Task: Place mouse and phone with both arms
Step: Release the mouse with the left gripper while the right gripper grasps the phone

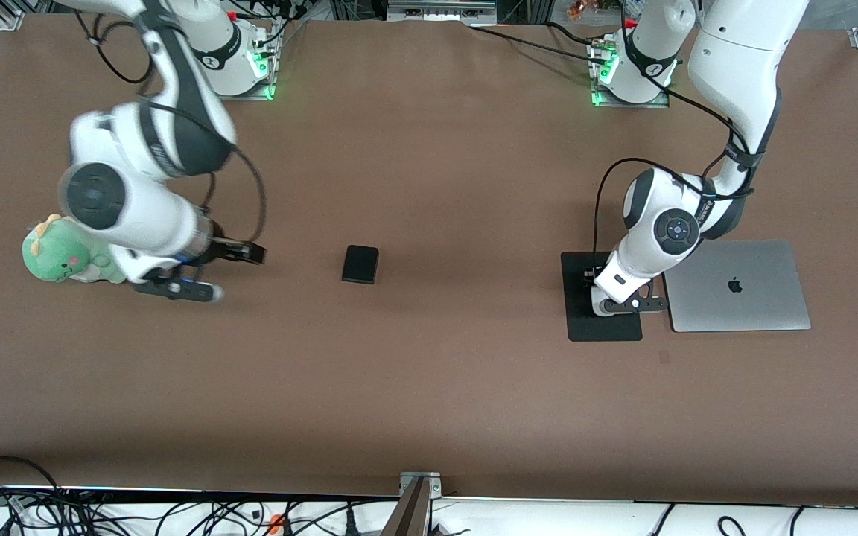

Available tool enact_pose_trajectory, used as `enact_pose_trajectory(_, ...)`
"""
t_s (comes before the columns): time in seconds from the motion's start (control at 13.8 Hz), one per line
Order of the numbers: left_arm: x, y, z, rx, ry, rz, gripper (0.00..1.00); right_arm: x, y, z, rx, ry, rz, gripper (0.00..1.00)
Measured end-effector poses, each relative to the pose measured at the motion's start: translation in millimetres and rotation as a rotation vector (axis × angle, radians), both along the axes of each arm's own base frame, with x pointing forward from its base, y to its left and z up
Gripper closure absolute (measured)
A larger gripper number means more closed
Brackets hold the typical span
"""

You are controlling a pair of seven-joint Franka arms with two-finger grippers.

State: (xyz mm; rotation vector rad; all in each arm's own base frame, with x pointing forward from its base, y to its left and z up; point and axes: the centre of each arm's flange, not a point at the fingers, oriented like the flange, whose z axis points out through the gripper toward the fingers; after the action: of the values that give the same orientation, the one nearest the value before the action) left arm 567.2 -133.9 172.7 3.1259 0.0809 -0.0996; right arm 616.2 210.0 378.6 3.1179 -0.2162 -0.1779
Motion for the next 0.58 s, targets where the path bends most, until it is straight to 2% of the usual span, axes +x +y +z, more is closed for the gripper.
enact_pose_trajectory(0.14, -2, 0, -2, -0.001, 0.004, -0.011, 0.33, -1, 41, -38, 0.006, -0.033, 0.008, 0.00)
enact_pose_trajectory(0.36, 6, 18, 4, -0.007, -0.012, 0.022, 0.05, -10, 91, -86, 0.016, -0.070, 0.019, 0.00)
enact_pose_trajectory(0.43, 12, 23, 14, -0.013, -0.030, 0.030, 0.00, -14, 104, -97, 0.018, -0.075, 0.032, 0.00)
enact_pose_trajectory(0.58, 19, 24, 54, -0.016, -0.048, 0.030, 0.00, -23, 125, -114, 0.019, -0.080, 0.031, 0.00)
